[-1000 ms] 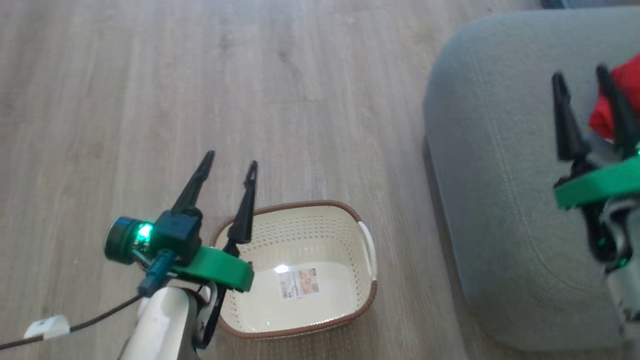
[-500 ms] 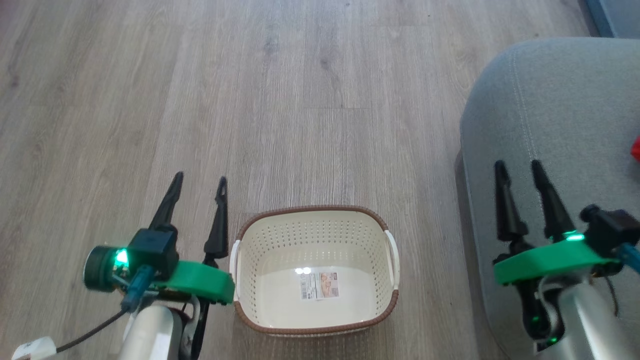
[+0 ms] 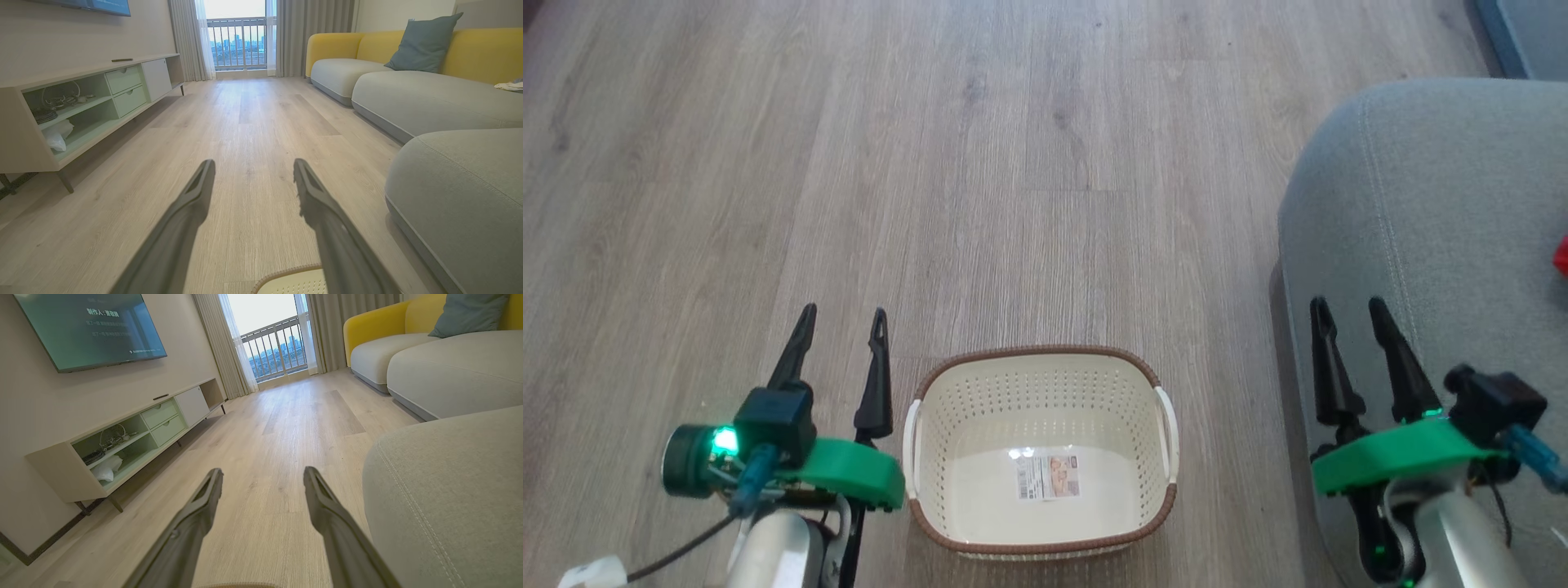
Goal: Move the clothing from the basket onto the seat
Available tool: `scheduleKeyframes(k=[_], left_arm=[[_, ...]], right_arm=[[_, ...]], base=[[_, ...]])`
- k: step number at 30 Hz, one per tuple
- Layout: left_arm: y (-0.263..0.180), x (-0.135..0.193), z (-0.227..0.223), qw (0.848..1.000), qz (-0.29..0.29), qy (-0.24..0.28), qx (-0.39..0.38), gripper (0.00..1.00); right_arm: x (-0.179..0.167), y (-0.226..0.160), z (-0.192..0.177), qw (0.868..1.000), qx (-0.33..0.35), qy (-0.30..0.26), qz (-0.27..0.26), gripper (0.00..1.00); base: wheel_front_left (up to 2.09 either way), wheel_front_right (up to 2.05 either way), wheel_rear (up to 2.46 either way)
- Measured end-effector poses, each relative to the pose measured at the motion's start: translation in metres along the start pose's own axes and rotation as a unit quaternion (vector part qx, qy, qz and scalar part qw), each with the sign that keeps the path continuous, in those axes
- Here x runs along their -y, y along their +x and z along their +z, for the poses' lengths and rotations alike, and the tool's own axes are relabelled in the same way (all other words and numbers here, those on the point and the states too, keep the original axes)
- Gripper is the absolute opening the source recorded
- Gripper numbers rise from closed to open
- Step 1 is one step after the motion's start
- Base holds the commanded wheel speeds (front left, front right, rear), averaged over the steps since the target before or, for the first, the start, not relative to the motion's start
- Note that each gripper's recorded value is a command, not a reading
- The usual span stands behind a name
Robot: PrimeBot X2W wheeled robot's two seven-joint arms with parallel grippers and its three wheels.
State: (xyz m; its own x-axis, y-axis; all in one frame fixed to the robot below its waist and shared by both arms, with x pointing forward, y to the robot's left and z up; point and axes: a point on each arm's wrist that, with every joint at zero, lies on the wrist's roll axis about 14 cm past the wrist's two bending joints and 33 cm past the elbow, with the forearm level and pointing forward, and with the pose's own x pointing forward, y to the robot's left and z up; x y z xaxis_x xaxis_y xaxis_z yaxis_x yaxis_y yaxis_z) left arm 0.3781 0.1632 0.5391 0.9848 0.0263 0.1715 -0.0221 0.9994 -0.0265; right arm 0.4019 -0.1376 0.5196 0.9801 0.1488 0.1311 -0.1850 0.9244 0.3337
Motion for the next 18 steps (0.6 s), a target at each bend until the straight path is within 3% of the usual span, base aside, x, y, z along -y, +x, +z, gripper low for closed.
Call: scheduleKeyframes(k=[18], left_arm=[[-0.013,0.001,-0.009,1.000,0.001,-0.015,-0.018,1.00]], right_arm=[[0.001,-0.009,-0.001,1.000,-0.003,0.001,-0.004,1.00]], base=[[0.00,0.00,0.00]])
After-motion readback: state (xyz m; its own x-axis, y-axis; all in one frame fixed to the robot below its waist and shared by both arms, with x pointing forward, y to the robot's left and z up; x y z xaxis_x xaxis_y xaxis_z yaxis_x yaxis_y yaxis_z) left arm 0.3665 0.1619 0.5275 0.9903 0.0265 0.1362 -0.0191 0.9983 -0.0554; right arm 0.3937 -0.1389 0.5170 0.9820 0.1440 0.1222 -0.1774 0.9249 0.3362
